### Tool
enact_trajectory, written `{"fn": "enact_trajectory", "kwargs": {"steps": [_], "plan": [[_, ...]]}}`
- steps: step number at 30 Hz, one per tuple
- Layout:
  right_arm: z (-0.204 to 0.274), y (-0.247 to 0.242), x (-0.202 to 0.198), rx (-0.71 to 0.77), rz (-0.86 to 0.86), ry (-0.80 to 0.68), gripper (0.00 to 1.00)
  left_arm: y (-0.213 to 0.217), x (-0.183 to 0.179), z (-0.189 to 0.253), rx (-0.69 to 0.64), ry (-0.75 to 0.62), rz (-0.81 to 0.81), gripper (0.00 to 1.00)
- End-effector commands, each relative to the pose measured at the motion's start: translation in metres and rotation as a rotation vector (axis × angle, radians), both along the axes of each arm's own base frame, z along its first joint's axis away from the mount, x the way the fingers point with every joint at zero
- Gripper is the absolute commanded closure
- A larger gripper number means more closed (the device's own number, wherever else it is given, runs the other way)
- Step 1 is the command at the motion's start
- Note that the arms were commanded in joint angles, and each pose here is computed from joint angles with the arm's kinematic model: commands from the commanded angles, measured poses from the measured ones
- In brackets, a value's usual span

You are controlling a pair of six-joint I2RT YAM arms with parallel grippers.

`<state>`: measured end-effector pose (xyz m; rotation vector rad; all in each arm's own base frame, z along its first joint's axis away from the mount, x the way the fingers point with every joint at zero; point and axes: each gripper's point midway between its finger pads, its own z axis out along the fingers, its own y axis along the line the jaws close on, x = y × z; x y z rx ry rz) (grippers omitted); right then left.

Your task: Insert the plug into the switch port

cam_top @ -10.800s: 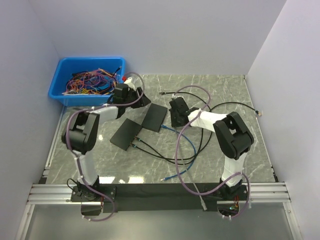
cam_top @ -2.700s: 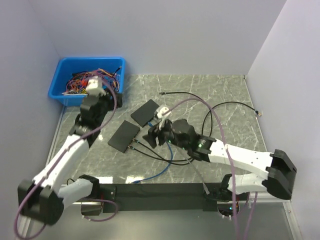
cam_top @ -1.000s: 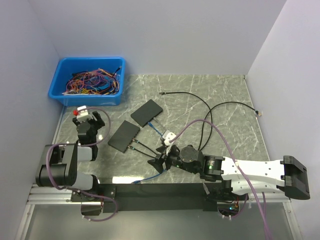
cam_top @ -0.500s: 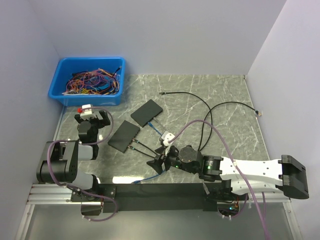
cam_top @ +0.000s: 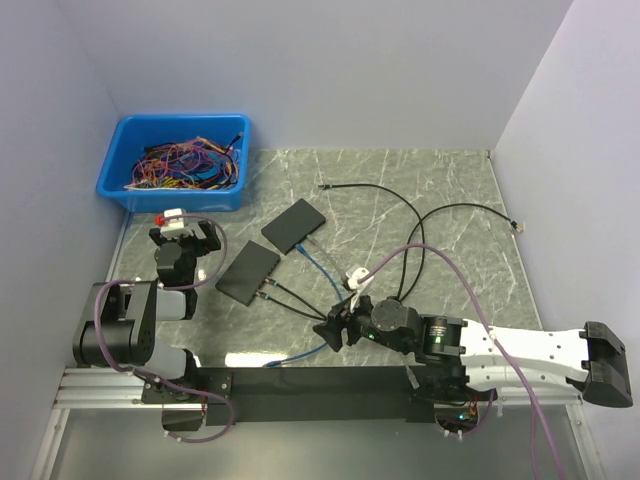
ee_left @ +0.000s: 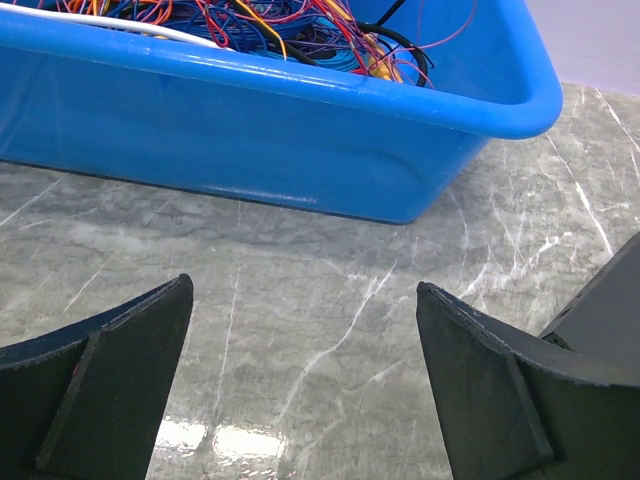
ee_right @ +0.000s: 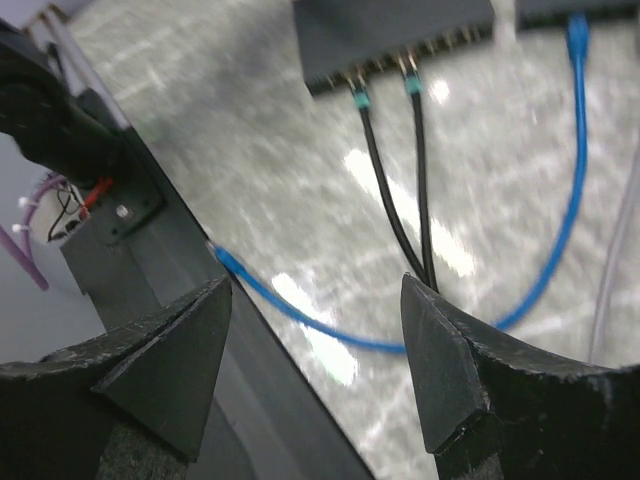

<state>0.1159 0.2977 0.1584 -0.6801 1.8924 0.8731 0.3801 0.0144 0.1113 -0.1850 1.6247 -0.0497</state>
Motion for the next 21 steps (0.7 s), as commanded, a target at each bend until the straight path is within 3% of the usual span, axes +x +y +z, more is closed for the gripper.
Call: {"fn": "enact_trajectory", "kwargs": {"steps": [1, 21], "plan": [[-0.008, -0.017, 0.001, -0.006, -0.106, 0.101, 0.25, -0.004, 0.004, 0.015, 0.013, -0.057, -0.02, 0.01], [0.013, -0.033, 0.007, -0.042, -0.221, 0.159, 0.24, -0.004, 0.004, 0.015, 0.013, -0.059, -0.02, 0.01]]}}
